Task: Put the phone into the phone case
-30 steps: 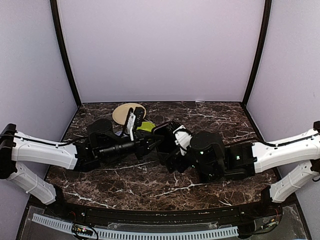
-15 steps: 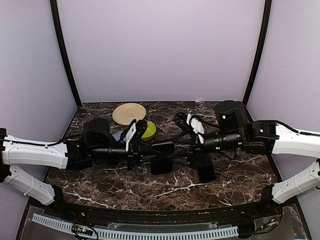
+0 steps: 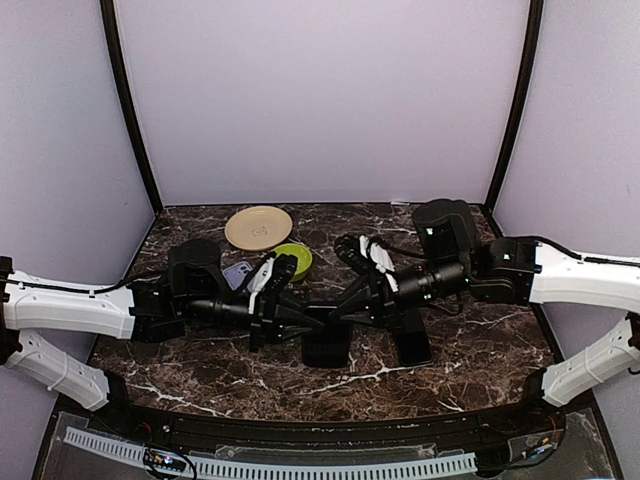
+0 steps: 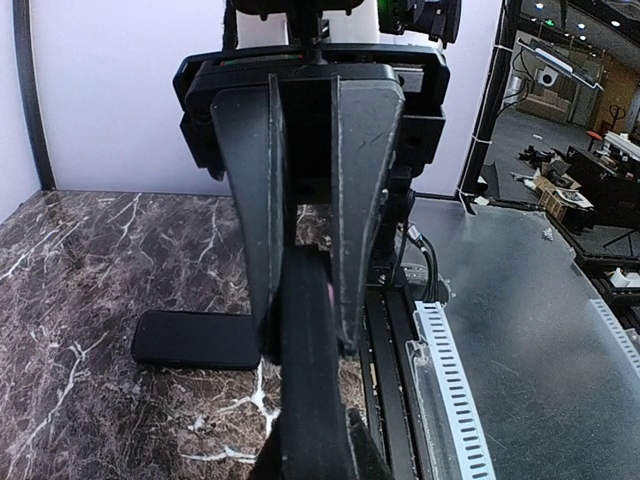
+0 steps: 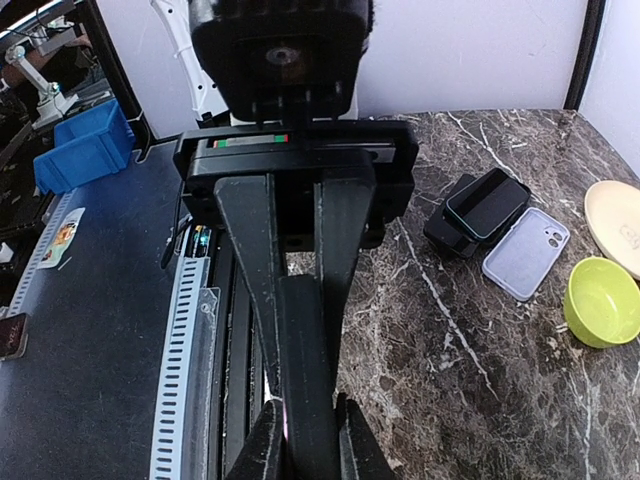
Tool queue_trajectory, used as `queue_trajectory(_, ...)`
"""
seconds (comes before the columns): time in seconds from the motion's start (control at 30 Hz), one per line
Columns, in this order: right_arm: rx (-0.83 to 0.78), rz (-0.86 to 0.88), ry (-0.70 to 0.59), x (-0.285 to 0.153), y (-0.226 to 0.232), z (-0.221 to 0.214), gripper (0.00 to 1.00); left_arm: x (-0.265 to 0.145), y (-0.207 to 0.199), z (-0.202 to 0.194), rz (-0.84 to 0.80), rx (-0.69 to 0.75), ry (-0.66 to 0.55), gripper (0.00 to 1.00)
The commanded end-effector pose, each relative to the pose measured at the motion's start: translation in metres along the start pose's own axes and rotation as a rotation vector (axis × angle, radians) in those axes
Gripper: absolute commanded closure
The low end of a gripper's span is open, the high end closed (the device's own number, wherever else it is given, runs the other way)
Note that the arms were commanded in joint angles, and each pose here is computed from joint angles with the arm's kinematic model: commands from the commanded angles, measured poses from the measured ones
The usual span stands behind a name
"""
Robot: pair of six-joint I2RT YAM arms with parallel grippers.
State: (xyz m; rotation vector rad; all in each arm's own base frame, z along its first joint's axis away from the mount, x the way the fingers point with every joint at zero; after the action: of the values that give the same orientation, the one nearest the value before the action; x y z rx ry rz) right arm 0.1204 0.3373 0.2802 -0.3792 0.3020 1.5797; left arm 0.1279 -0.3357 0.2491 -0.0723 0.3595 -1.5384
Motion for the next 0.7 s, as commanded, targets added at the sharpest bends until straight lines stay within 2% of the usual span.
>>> queue_trajectory(0.0, -0.025, -0.035, -0.114, -0.018, -0.005, 0.03, 1.0, -0.009, -0.011, 0.043, -0.001, 0.05, -0.145, 0.9)
queue_trajectory(0.03, -0.029, -0.033, -0.138, -0.023, -0.004, 0.034, 1.0, -0.009, -0.008, 0.041, 0.023, 0.038, -0.147, 0.82)
queue_trajectory(0.07, -0.032, -0.028, -0.164, -0.028, -0.003, 0.037, 1.0, -0.011, -0.008, 0.042, 0.033, 0.029, -0.155, 0.7)
queue_trajectory(0.17, -0.046, -0.023, -0.218, -0.038, 0.001, 0.047, 1.0, -0.014, -0.003, 0.038, 0.074, 0.016, -0.163, 0.63)
queue_trajectory(0.23, -0.047, -0.021, -0.225, -0.04, 0.002, 0.049, 1.0, -0.014, -0.001, 0.037, 0.09, 0.001, -0.159, 0.71)
queue_trajectory(0.3, -0.048, -0.014, -0.228, -0.04, 0.003, 0.05, 1.0, -0.011, 0.0, 0.036, 0.088, -0.008, -0.148, 0.86)
queue_trajectory(0.37, -0.049, -0.006, -0.234, -0.041, 0.003, 0.052, 1.0, -0.009, 0.001, 0.036, 0.082, -0.014, -0.141, 0.98)
queue_trajectory(0.53, -0.045, -0.009, -0.23, -0.04, 0.003, 0.051, 1.0, -0.005, -0.001, 0.039, 0.047, -0.029, -0.151, 1.0)
queue_trajectory(0.57, -0.034, -0.042, -0.21, -0.039, -0.002, 0.049, 0.85, -0.004, -0.001, 0.041, 0.044, -0.028, -0.156, 1.0)
queue_trajectory(0.6, -0.018, -0.083, -0.181, -0.037, -0.009, 0.046, 0.6, -0.004, -0.001, 0.042, 0.045, -0.026, -0.158, 1.0)
queue_trajectory(0.63, -0.003, -0.119, -0.134, -0.034, -0.015, 0.041, 0.42, -0.003, 0.0, 0.041, 0.055, -0.028, -0.153, 1.0)
queue_trajectory(0.67, -0.008, -0.118, -0.099, -0.031, -0.016, 0.038, 0.32, -0.003, 0.001, 0.042, 0.065, -0.019, -0.154, 1.0)
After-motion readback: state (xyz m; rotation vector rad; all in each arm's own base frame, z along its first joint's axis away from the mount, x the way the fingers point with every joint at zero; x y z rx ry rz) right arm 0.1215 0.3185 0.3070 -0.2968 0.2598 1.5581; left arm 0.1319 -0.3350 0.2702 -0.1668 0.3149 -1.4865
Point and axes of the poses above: each gripper's point midway between its finger pads, its own x axis out along the fingers, its own y axis along the line the jaws close on, z = x × y, the point moved 5 cm from there along -x, back along the fingers, and after that the axes turned 10 degrees about -x, right-handed, at the moved point
